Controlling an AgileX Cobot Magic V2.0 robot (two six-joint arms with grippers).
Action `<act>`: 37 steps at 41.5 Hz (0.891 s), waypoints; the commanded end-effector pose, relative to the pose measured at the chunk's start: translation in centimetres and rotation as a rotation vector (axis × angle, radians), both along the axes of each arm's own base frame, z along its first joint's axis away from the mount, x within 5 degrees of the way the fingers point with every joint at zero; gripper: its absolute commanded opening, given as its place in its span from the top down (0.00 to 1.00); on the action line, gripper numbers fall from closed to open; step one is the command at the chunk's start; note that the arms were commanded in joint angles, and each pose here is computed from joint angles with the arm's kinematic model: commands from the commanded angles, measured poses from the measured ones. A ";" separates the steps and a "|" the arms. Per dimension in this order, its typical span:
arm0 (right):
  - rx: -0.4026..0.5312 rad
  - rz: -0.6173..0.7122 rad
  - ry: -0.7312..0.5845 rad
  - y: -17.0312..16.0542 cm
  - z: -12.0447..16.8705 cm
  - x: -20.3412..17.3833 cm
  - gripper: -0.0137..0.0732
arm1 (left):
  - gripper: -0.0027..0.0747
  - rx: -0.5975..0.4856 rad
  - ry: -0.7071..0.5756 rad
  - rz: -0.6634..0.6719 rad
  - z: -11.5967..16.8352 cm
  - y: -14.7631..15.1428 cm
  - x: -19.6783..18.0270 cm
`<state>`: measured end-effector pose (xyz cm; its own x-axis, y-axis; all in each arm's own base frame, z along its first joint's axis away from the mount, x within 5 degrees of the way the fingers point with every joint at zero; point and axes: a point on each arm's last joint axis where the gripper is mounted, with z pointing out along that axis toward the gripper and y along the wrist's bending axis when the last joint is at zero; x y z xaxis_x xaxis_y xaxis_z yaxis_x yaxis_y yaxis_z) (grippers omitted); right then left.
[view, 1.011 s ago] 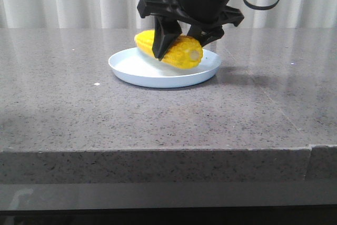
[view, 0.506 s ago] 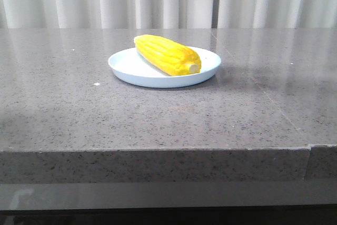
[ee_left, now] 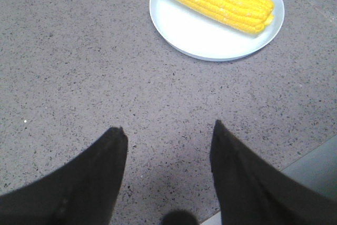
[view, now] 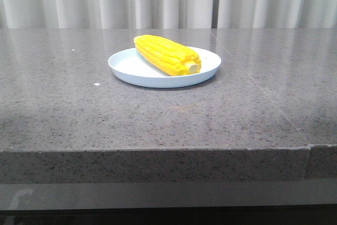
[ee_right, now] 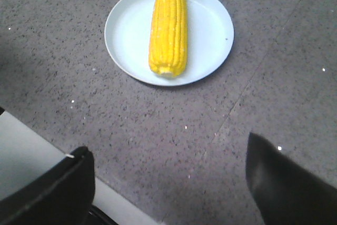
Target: Place corn on plate with both arms
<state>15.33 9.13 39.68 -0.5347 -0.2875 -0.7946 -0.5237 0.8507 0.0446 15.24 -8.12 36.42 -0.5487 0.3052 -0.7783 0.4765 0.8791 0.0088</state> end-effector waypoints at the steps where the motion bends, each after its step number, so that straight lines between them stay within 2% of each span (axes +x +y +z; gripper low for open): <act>1: 0.032 0.001 -0.102 -1.3 0.7 -2.1 0.14 | 0.50 -0.066 -0.081 0.001 1.5 -0.2 0.1; 10: 0.057 0.001 -0.147 -3.4 -0.7 -5.9 0.14 | 0.50 -0.066 -0.081 0.001 1.5 -0.2 0.1; 20: 0.053 -0.004 -0.157 -3.8 -1.0 -6.6 0.14 | 0.50 -0.066 -0.081 0.001 1.5 -0.2 0.1; 22: 0.059 -0.008 -0.154 -3.8 -1.0 -6.6 0.17 | 0.50 -0.066 -0.081 0.001 1.5 -0.2 0.1; 26: 0.063 -0.011 -0.151 -3.8 -1.0 -6.6 0.31 | 0.51 -0.066 -0.081 0.001 1.5 -0.2 0.1; 30: 0.063 -0.011 -0.151 -3.8 -1.0 -6.6 0.53 | 0.54 -0.066 -0.081 0.001 1.5 -0.2 0.1; 37: 0.059 -0.010 -0.144 -3.9 -1.1 -6.7 0.87 | 0.69 -0.061 -0.076 0.001 1.4 -0.2 0.1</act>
